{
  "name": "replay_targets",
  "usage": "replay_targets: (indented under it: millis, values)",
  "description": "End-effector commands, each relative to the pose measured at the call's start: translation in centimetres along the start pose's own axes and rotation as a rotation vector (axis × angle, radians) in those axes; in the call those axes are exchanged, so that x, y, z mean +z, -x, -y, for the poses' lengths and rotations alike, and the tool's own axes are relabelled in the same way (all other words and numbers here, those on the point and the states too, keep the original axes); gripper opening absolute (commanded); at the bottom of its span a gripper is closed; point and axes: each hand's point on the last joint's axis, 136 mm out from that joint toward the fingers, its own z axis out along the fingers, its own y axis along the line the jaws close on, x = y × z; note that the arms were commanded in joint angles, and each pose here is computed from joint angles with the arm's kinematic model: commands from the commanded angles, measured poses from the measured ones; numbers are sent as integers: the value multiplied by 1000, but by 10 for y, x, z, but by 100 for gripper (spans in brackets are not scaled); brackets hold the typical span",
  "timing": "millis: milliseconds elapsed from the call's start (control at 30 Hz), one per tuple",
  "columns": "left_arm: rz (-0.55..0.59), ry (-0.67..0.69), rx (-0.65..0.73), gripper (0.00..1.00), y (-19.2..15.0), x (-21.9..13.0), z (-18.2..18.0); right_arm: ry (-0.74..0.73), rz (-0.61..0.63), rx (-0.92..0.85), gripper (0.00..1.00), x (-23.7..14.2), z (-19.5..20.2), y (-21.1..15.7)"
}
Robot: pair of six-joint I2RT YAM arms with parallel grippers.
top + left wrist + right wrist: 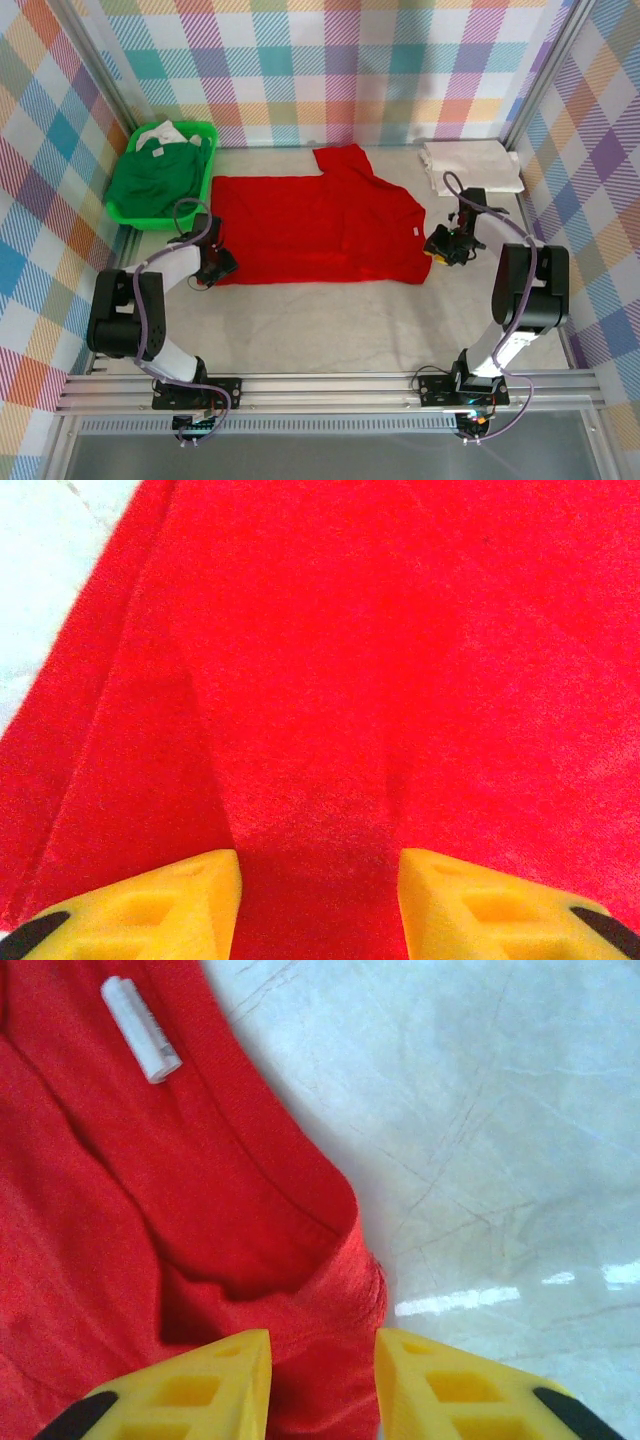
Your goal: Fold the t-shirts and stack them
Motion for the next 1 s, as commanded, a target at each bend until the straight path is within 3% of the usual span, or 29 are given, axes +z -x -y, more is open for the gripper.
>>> replay_targets:
  millis: [0, 167, 300, 400, 600, 767, 967]
  values:
    - [-44, -9, 23, 49, -13, -23, -1, -5, 92, -71, 35, -35, -24, 2]
    - [15, -107, 41, 51, 2, -39, 27, 77, 101, -195, 31, -29, -83, -15]
    - [29, -128, 42, 51, 16, -24, 41, 98, 21, -248, 19, 9, -113, -27]
    - [16, -146, 47, 51, 23, -11, 54, 100, 6, -226, 16, 30, -120, -22]
    - [-18, -108, 21, 49, 17, 22, 50, 58, -2, -179, 13, 64, -107, -14]
    - [-88, -79, -26, 49, -15, 36, 28, 52, -68, -129, 13, 77, -87, -40]
    - [-154, -49, -54, 49, -63, 23, 0, -1, -90, -59, 17, 60, -49, -81]
